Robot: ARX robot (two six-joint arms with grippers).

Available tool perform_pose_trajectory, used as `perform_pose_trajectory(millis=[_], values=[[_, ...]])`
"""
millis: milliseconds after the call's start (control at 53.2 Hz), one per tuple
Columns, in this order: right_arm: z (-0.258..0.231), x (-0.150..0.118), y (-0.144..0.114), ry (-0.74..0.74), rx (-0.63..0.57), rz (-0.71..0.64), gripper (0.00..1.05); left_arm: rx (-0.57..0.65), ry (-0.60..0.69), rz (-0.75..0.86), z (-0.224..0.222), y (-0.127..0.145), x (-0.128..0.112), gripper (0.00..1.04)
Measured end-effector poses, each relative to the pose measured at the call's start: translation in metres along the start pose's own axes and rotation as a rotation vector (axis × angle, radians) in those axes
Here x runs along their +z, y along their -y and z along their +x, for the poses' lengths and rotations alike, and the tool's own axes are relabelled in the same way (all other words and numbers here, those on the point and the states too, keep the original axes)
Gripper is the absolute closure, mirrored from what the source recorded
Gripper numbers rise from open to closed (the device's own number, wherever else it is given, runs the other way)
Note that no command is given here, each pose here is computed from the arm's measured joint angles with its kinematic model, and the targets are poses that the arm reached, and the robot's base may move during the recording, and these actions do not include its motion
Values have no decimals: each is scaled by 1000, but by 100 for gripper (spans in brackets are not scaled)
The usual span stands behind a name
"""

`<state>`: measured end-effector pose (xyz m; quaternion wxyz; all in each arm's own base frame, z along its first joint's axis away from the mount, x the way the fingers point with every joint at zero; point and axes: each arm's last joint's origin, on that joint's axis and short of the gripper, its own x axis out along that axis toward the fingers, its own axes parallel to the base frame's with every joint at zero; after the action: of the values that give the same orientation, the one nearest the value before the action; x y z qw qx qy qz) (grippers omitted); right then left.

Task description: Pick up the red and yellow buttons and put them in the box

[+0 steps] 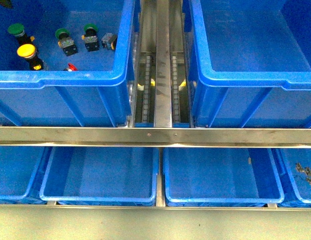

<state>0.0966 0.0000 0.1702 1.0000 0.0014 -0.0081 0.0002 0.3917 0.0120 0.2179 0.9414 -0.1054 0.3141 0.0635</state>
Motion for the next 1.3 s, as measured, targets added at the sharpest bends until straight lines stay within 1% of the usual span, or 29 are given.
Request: perform_pose_trajectory(millis=[113, 263, 376, 602, 921, 1297], values=[[0, 0, 0, 0, 0, 0, 6, 4, -48, 8, 24, -8, -4, 8], [0, 0, 0, 0, 0, 0, 6, 46, -111, -7, 53, -35, -11, 8], [0, 0, 0, 0, 0, 0, 6, 66, -139, -3, 73, -52, -10, 8], [0, 0, 0, 0, 0, 0, 6, 15, -156, 7, 97, -52, -1, 8], [0, 0, 0, 0, 0, 0, 6, 3, -152, 49, 114, -49, 11, 8], [0, 0, 0, 0, 0, 0, 6, 14, -163, 108, 127, -42, 13, 8]])
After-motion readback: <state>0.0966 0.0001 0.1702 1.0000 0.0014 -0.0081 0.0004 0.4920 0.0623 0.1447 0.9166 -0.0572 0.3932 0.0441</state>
